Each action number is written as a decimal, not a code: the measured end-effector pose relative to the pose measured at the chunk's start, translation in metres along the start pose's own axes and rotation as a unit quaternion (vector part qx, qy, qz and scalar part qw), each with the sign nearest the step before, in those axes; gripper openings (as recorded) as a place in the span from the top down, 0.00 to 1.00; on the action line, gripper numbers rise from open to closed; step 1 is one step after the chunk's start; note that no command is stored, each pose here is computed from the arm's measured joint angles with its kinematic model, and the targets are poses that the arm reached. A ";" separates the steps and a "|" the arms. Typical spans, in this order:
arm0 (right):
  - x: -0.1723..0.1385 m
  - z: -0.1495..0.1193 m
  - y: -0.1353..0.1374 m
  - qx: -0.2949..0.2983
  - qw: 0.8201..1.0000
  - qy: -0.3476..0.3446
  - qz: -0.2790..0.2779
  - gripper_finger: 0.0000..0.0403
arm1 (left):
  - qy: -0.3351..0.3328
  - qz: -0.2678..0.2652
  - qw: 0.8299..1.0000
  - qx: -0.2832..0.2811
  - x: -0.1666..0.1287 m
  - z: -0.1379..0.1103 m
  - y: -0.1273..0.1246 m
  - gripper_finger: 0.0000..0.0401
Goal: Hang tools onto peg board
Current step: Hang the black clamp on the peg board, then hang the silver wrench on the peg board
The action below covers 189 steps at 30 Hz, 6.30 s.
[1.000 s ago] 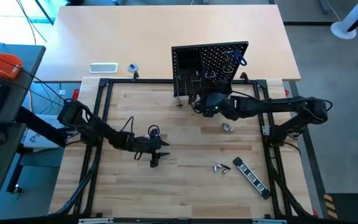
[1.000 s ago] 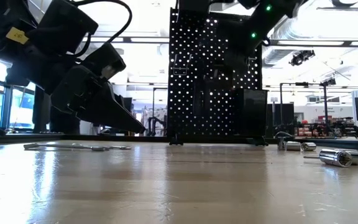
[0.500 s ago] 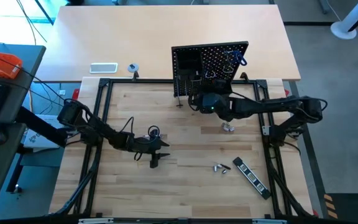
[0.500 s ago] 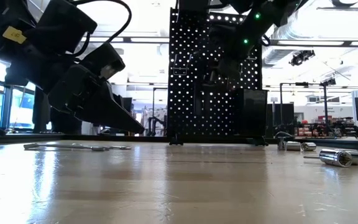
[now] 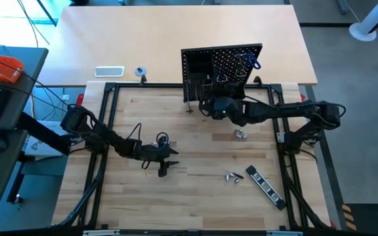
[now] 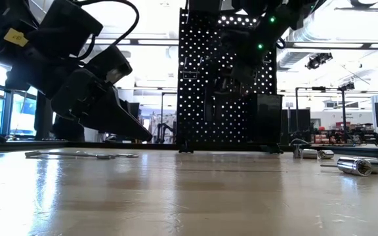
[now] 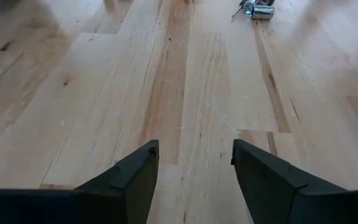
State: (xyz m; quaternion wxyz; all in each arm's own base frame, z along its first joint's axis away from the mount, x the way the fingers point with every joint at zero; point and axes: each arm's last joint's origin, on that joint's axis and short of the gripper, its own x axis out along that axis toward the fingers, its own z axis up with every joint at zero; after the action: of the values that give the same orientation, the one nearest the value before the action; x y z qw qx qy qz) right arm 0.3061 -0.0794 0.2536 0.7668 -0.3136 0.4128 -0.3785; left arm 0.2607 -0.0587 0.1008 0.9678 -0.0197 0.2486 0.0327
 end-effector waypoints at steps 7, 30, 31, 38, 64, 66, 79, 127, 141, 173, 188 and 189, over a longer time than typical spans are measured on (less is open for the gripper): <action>0.002 -0.004 0.000 0.009 1.000 0.009 0.016 0.91 | 0.000 0.000 1.000 -0.001 0.000 0.000 0.000 0.50; -0.011 0.000 0.008 -0.022 1.000 0.009 0.002 0.64 | 0.000 -0.003 1.000 -0.005 0.000 0.000 -0.002 0.50; -0.014 0.000 0.008 -0.024 1.000 0.009 0.000 0.64 | 0.000 -0.003 1.000 -0.004 -0.001 0.000 -0.002 0.50; -0.034 0.002 0.000 -0.015 1.000 -0.011 -0.010 0.64 | 0.000 -0.005 1.000 -0.007 -0.001 -0.001 -0.003 0.50; -0.037 -0.002 -0.009 0.052 0.997 -0.031 0.049 0.64 | -0.002 -0.006 1.000 -0.013 -0.001 0.000 -0.003 0.50; -0.034 -0.002 -0.007 0.052 0.997 -0.032 0.056 0.64 | -0.002 -0.006 1.000 -0.012 -0.001 0.000 -0.003 0.50; -0.016 -0.002 -0.004 0.034 0.999 -0.011 0.033 0.64 | 0.001 -0.005 1.000 -0.011 -0.001 -0.001 -0.003 0.50; -0.006 -0.017 0.010 0.035 0.998 -0.018 0.051 0.58 | 0.006 -0.006 1.000 -0.005 -0.001 -0.002 -0.004 0.50; -0.013 -0.020 0.018 0.026 0.997 -0.004 0.073 0.53 | 0.006 -0.006 1.000 -0.007 -0.001 -0.002 -0.004 0.50; -0.042 -0.013 0.033 -0.021 0.999 -0.020 0.043 0.53 | 0.005 -0.006 1.000 -0.009 -0.001 -0.002 -0.004 0.50; -0.061 -0.016 0.024 -0.013 0.998 -0.032 0.049 0.53 | 0.005 -0.006 1.000 -0.009 -0.001 -0.002 -0.004 0.50; -0.063 -0.017 0.024 -0.011 0.998 -0.034 0.051 0.53 | 0.005 -0.006 1.000 -0.009 -0.001 -0.001 -0.004 0.50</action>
State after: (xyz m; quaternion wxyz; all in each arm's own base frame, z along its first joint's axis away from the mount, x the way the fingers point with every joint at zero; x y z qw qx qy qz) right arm 0.2757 -0.0168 0.2521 0.7951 -0.3135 0.4059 -0.3236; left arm 0.2594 -0.0625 0.1000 0.9666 -0.0302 0.2529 0.0291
